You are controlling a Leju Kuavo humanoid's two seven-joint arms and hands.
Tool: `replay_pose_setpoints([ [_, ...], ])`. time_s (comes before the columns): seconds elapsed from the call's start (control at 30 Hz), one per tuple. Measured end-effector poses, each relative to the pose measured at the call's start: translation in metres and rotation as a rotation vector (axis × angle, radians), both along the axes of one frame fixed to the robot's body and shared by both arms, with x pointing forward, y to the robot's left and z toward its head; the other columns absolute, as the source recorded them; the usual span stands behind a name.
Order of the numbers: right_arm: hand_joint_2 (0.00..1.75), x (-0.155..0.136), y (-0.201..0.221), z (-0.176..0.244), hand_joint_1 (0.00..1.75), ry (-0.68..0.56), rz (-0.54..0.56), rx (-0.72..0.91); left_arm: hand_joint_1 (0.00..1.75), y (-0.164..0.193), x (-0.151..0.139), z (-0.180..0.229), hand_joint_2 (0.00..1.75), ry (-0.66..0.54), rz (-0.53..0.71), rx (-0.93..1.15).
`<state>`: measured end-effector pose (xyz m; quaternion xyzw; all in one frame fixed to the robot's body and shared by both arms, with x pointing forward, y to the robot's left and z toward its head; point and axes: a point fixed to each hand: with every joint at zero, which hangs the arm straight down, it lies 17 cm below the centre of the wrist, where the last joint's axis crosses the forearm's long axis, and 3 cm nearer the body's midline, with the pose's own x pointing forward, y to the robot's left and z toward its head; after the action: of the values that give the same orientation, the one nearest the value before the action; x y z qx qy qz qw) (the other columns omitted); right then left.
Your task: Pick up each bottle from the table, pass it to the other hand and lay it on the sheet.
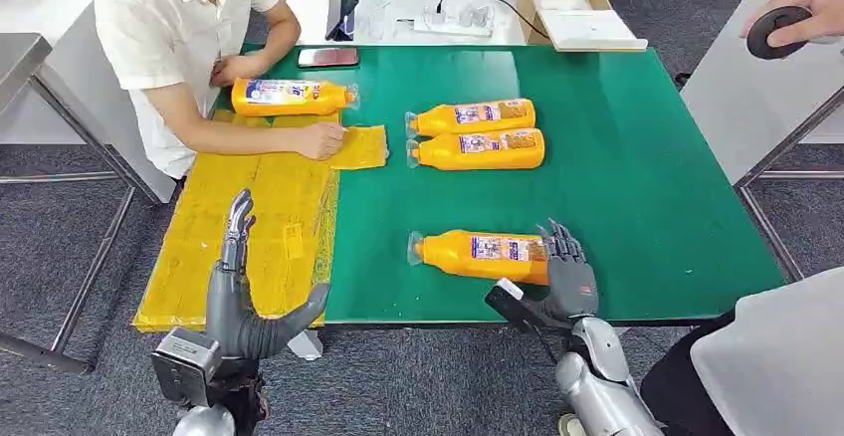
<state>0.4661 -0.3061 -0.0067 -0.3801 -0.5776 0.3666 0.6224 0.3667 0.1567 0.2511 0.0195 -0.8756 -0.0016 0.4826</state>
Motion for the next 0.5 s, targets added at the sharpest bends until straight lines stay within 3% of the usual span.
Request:
replay_pose_setpoints([
  [0.3,1.75,0.018,0.002,-0.001,0.0,0.027,0.015,-0.032,0.0,-0.012,0.004,0.002,1.75,0.011,-0.059,-0.02],
  [0.33,1.75,0.019,0.003,-0.001,0.4,0.033,0.021,-0.035,0.0,-0.014,0.005,0.002,1.75,0.012,-0.066,-0.021],
  [0.37,1.75,0.02,0.005,-0.002,1.33,0.039,0.025,-0.04,0.0,-0.015,0.005,0.001,1.75,0.015,-0.073,-0.022],
  [0.43,1.75,0.022,0.008,-0.006,1.33,0.064,0.035,-0.055,0.0,-0.017,0.007,0.001,1.75,0.024,-0.093,-0.036],
  [0.47,1.75,0.024,0.009,-0.007,1.71,0.075,0.043,-0.063,0.0,-0.02,0.007,0.001,1.75,0.029,-0.106,-0.043],
  [0.5,1.75,0.026,0.011,-0.008,1.75,0.087,0.052,-0.072,0.0,-0.022,0.007,0.0,1.75,0.035,-0.117,-0.048],
])
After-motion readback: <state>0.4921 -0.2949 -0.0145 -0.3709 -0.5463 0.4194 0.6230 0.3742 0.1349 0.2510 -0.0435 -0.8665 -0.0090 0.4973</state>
